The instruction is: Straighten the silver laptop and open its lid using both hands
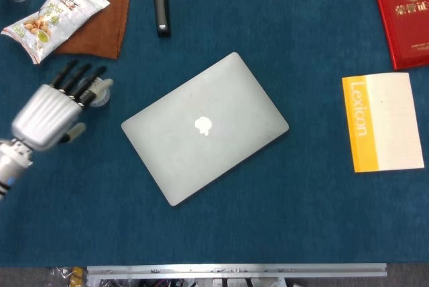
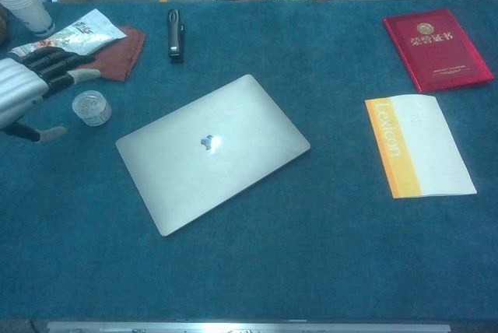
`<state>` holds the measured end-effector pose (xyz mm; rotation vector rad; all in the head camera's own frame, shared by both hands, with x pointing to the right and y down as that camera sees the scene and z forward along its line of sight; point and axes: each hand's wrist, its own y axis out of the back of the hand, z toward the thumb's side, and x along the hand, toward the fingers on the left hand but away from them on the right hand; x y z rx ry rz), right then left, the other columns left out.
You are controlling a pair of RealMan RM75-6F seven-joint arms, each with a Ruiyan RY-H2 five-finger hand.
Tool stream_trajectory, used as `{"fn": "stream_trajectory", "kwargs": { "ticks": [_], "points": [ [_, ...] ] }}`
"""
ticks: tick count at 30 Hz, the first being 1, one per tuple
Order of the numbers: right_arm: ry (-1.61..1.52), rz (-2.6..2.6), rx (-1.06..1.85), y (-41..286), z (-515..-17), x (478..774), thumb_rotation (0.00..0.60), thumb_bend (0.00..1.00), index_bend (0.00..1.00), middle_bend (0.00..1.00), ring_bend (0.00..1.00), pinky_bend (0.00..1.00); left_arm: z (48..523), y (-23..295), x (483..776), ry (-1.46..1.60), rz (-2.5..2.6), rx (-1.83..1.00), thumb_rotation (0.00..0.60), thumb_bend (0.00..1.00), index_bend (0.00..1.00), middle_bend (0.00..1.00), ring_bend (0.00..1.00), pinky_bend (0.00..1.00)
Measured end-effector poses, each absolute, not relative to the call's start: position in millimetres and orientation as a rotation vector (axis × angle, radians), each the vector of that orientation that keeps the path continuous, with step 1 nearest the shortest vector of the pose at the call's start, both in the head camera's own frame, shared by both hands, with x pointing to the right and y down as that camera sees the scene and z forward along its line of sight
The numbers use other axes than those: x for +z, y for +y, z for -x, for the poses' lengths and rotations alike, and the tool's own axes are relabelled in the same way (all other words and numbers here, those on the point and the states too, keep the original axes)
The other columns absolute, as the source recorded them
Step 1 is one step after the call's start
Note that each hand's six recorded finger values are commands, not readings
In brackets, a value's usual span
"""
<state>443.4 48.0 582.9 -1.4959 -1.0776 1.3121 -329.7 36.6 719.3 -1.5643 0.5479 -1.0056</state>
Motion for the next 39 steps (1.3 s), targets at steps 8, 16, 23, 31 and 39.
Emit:
{"fn": "stream_trajectory", "kwargs": {
  "ticks": [8,16,23,31,39],
  "points": [
    [-0.959,1.675,1.223,35,-399,604,0.6,0.19,0.0,0.17,0.07,0.1,364,48,667,0.736,1.45,-1.129,0.6,0.24,0.0,0.0,0.0,0.0],
    [-0.808,1.819,1.129,23,-345,627,0.6,0.23,0.0,0.24,0.14,0.19,403,63,627,0.918,1.39,-1.215,0.6,0.24,0.0,0.0,0.0,0.0],
    [-0.682,1.914,1.088,11,-298,650,0.6,0.28,0.0,0.26,0.14,0.19,416,66,612,0.99,1.377,-1.231,0.6,0.24,0.0,0.0,0.0,0.0],
    [-0.624,1.966,1.065,0,-259,667,0.6,0.28,0.0,0.26,0.15,0.19,425,72,610,1.008,1.394,-1.269,0.6,0.24,0.0,0.0,0.0,0.0],
    [-0.582,1.987,1.048,-12,-227,687,0.344,0.23,0.0,0.26,0.15,0.19,422,75,613,0.983,1.399,-1.272,0.6,0.24,0.0,0.0,0.0,0.0]
  ]
}}
